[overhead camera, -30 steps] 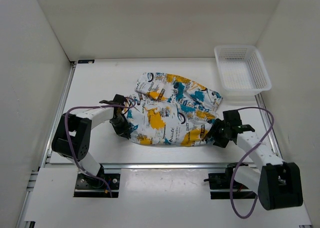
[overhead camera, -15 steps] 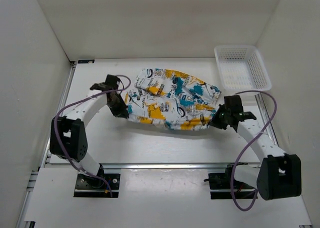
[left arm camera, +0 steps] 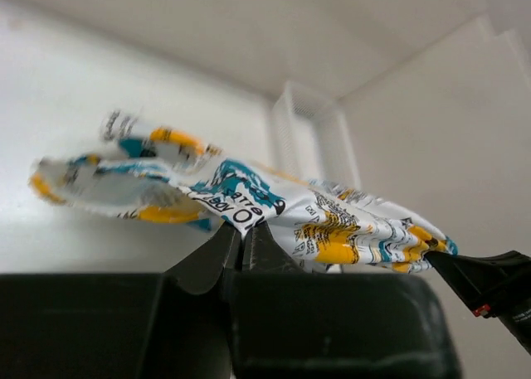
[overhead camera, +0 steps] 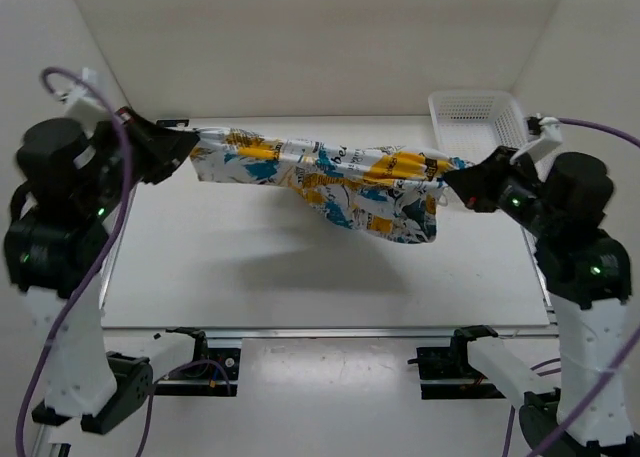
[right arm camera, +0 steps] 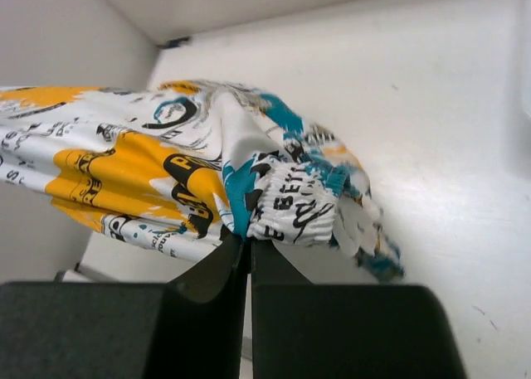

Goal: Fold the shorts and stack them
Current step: Fold the shorts

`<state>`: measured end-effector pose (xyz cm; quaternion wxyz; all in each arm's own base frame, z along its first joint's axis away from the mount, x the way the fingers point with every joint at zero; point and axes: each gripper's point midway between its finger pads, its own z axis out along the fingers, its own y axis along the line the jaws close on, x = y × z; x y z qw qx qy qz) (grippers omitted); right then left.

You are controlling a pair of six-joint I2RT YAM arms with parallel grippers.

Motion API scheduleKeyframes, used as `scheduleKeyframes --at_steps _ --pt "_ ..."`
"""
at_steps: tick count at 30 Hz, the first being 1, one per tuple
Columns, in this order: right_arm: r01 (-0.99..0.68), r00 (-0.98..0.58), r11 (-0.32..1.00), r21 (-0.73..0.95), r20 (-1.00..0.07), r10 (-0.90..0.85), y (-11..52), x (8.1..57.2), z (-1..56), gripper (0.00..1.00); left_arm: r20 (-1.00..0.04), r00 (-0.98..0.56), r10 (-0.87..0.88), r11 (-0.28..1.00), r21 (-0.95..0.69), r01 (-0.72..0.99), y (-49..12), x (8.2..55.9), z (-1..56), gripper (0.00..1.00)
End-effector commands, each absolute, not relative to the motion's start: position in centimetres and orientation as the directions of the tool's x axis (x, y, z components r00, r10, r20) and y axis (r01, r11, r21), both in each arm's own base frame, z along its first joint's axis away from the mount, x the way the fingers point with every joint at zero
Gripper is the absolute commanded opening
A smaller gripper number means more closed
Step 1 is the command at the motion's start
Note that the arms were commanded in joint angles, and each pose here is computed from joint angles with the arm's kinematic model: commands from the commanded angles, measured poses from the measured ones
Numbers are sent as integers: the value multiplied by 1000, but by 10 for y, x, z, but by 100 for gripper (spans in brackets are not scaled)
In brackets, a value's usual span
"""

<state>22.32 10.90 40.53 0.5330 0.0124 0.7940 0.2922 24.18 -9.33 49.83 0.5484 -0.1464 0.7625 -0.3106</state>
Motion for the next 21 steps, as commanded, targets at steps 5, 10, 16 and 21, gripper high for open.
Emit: scheduleKeyframes --at_steps 5,10,16,21 --pt "-550 -265 773 318 -943 200 112 115 482 0 -791 57 -610 788 -597 149 -36 143 593 10" --pt "-594 -185 752 286 -958 219 111 88 504 0 -773 204 -601 799 -591 114 -11 117 615 10" --pt "-448 -284 828 338 -932 227 100 138 460 0 -814 101 -573 820 -570 56 -22 181 595 10" --pt "-370 -398 845 386 -888 231 108 209 400 0 -833 -126 -538 842 -539 -33 -46 298 518 10"
